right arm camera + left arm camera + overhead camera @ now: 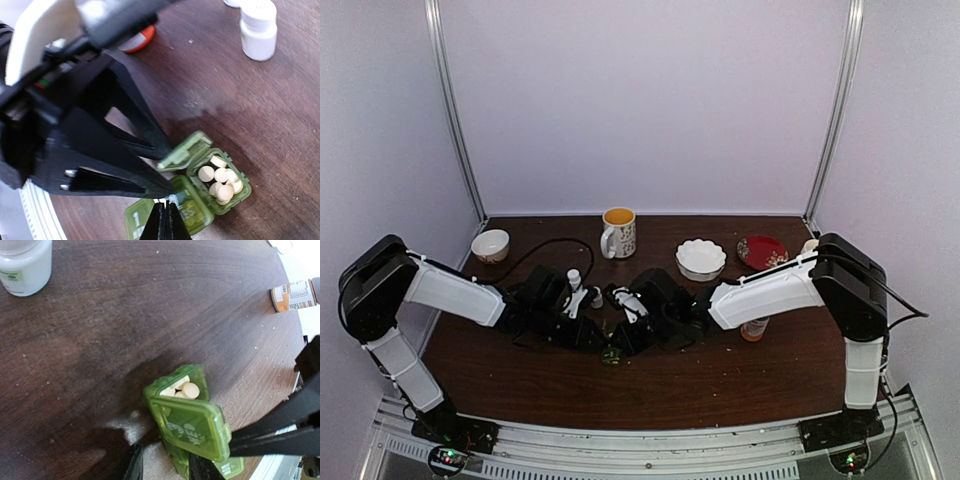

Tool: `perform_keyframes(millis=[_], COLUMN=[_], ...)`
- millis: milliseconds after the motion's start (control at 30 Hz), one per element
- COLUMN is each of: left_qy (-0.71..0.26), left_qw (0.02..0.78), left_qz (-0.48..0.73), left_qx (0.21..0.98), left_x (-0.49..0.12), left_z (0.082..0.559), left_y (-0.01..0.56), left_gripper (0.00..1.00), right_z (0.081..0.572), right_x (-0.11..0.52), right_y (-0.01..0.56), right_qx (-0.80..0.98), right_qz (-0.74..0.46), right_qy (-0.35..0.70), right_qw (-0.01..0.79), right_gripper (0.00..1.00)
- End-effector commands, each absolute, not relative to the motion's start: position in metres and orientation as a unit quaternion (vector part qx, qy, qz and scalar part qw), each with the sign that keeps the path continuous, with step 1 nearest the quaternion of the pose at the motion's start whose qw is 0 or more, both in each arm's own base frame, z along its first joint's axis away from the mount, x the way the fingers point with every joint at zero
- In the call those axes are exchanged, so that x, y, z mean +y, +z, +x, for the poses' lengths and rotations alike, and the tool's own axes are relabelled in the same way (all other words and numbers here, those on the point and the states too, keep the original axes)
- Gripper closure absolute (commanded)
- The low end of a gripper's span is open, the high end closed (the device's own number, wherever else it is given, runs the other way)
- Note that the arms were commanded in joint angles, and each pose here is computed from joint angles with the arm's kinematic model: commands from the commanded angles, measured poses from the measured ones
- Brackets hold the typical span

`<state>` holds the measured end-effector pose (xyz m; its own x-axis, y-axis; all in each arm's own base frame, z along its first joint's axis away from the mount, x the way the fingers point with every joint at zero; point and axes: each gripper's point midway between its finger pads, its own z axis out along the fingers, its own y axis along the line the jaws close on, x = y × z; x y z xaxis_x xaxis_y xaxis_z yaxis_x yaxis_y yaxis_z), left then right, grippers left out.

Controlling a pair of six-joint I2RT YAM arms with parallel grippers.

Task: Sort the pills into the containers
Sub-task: Hold the lid of the pill container at the center of the board, then close the lid of the pill container on the pill container.

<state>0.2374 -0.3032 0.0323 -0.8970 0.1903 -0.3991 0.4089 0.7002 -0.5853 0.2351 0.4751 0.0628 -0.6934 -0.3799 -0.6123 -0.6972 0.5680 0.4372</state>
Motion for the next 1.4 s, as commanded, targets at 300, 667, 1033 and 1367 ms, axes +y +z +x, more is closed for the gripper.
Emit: perform_keyframes(millis=[300, 667, 1033, 1367], left_qy=[-0.344, -0.317, -0.297, -0.281], left_qw=[0.150, 0.149, 0.144, 0.143], left_qz=[0.167, 0.179, 0.185, 0.189], left_qx=[0.912, 0.919, 0.926, 0.930], left_x=[-0.304, -0.304, -0.303, -0.302], left_z=[0.240, 0.241, 0.239, 0.239], left_y=[0.020, 0.021, 0.020, 0.020], left_gripper=[0.67, 0.68, 0.68, 0.69], right_z=[0.239, 0.239, 0.240, 0.249], right_x=[0.464, 0.462, 0.450, 0.453], right_y=[0.045, 0.071, 0.035, 0.096], right_qx=[0.868, 0.855, 0.878, 0.852], right_qz=[-0.296, -0.303, -0.292, -0.302], right_qy=[0.326, 0.336, 0.299, 0.316], right_qw=[0.229, 0.253, 0.231, 0.288], right_gripper=[1.00, 1.00, 1.00, 1.00])
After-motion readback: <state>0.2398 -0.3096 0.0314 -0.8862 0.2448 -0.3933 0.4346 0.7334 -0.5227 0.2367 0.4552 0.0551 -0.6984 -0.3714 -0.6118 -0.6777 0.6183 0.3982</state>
